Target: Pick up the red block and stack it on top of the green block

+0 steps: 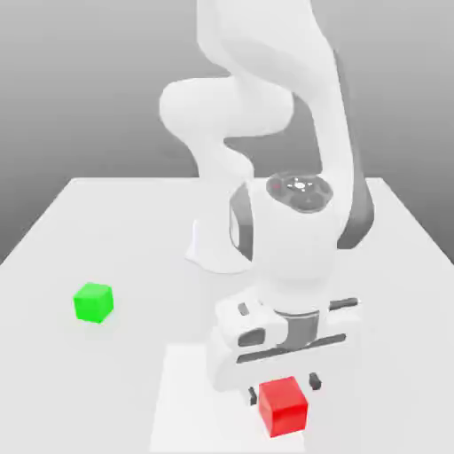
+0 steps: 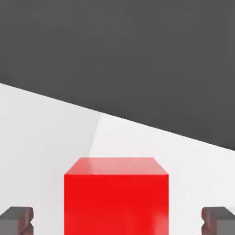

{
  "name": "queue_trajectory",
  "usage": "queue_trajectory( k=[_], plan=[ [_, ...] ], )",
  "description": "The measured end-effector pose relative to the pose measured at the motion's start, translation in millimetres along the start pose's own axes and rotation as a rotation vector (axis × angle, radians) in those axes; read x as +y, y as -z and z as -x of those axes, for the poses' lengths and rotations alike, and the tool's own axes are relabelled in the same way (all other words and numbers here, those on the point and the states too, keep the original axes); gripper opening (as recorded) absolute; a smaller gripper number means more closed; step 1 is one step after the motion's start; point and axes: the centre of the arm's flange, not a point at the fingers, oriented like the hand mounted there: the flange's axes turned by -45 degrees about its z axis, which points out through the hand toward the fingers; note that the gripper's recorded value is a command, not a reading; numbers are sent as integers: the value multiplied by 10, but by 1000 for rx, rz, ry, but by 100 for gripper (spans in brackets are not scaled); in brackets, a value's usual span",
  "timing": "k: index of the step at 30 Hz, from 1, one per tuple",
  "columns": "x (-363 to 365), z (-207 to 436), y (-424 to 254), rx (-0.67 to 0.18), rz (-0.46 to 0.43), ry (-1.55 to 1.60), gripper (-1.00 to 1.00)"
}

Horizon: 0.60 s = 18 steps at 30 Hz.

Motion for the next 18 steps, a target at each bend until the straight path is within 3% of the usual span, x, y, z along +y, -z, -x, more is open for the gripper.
queue_trajectory(
  k=[6,11,18],
  plan=[
    [-1,1,-12,0,0,0,-100],
    [8,5,513,0,0,-3,-100],
    [1424,838,831,-4,58,-552,-100]
  ],
)
